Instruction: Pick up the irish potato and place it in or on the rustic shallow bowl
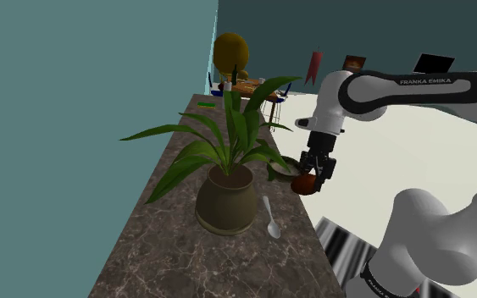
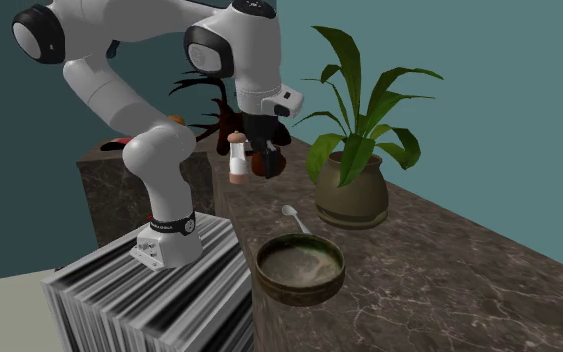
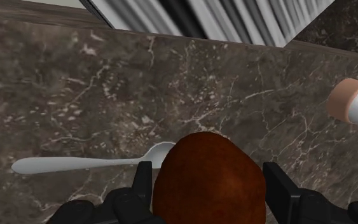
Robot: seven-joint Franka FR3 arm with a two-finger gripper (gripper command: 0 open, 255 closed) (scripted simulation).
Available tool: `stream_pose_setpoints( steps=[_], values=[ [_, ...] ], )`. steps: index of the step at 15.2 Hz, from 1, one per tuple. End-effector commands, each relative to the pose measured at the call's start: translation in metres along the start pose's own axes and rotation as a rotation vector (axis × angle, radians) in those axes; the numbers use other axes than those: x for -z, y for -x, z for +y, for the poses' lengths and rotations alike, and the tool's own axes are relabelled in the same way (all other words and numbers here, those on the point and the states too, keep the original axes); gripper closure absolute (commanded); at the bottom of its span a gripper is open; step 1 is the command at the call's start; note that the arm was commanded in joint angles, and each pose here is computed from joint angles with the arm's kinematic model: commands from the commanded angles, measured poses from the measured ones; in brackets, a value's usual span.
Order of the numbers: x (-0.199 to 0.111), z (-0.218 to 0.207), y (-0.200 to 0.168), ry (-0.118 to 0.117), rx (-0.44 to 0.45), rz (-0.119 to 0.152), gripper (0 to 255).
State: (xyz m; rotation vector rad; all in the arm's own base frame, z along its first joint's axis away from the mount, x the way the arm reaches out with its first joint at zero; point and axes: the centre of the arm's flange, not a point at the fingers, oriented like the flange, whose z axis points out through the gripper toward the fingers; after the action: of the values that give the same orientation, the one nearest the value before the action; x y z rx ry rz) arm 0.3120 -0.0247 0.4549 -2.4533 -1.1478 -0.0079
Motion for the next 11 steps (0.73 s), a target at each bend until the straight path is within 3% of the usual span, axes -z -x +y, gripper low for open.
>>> stream_pose_setpoints(
  steps=[1,11],
  values=[
    [0.01,-0.003,-0.003,0.0,0.0,0.0,255],
    [0.065,0.115,0.018,0.0,0.0,0.0,255]
  ],
)
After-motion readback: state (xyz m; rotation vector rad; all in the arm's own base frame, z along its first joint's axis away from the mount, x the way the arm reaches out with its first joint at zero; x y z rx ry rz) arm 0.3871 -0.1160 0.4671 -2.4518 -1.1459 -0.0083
